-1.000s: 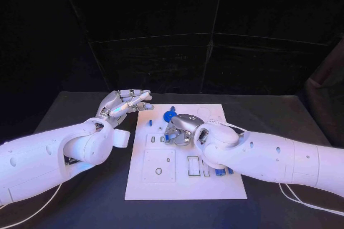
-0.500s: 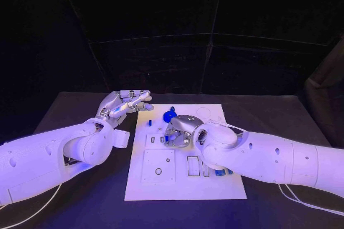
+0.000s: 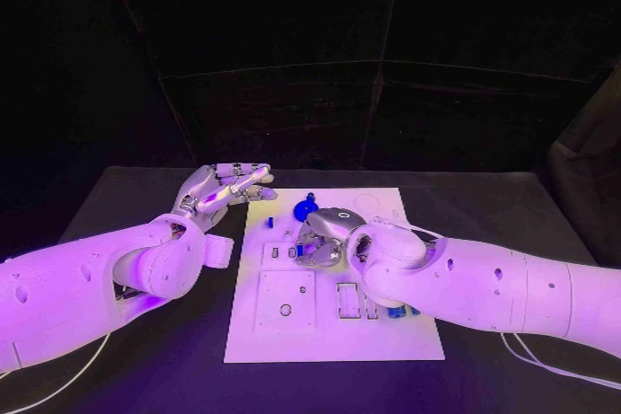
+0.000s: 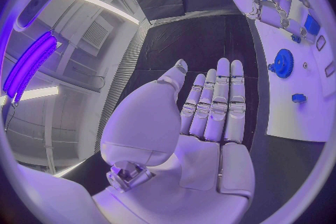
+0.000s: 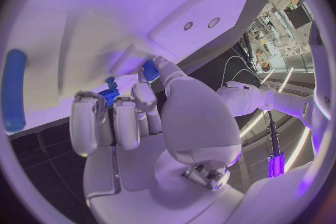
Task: Assemble the parts on the task board
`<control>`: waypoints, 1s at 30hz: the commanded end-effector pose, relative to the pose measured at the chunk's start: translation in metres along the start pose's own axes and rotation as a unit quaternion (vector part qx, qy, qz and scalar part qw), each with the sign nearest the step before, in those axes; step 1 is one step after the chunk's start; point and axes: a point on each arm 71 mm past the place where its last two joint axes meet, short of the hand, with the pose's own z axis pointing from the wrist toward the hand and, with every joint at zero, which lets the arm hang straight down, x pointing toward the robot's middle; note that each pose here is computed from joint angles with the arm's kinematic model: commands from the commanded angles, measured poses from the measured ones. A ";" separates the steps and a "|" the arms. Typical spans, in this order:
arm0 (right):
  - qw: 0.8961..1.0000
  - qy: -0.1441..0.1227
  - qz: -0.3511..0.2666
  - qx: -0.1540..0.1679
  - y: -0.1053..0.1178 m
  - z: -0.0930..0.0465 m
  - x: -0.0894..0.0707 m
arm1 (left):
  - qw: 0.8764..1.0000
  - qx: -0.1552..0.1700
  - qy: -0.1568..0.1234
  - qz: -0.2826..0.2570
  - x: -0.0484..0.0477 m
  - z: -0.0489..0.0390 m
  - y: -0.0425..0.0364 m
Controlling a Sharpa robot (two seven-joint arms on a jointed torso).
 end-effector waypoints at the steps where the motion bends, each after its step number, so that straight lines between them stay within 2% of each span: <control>1: 1.000 0.001 -0.004 0.009 -0.001 0.000 0.002 | 1.000 0.001 0.006 -0.004 0.0014 0.0005 -0.0011; 6: 1.000 -0.020 0.001 0.013 -0.001 -0.001 -0.001 | 1.000 0.001 0.006 -0.004 0.0013 0.0006 -0.0010; 13: 0.997 -0.073 0.017 0.001 0.001 -0.005 -0.008 | 1.000 -0.001 0.007 -0.004 0.0006 0.0008 -0.0006; 18: 0.990 -0.122 0.033 -0.058 0.008 -0.016 -0.017 | 1.000 -0.005 0.007 0.004 -0.0015 0.0014 0.0003; 21: 0.982 -0.145 0.048 -0.108 0.010 -0.027 -0.023 | 1.000 -0.012 0.010 0.021 -0.0032 0.0018 0.0016; 24: 0.976 -0.145 0.075 -0.145 0.005 -0.040 -0.029 | 0.998 -0.034 0.024 0.054 -0.0048 0.0016 0.0046; 25: 0.975 -0.135 0.093 -0.152 0.000 -0.045 -0.034 | 0.996 -0.048 0.035 0.073 -0.0051 0.0017 0.0062; 28: 0.973 -0.102 0.145 -0.148 -0.016 -0.052 -0.047 | 0.986 -0.099 0.064 0.120 -0.0053 0.0023 0.0117; 30: 0.970 -0.083 0.184 -0.134 -0.033 -0.056 -0.060 | 0.969 -0.155 0.104 0.164 -0.0036 0.0033 0.0161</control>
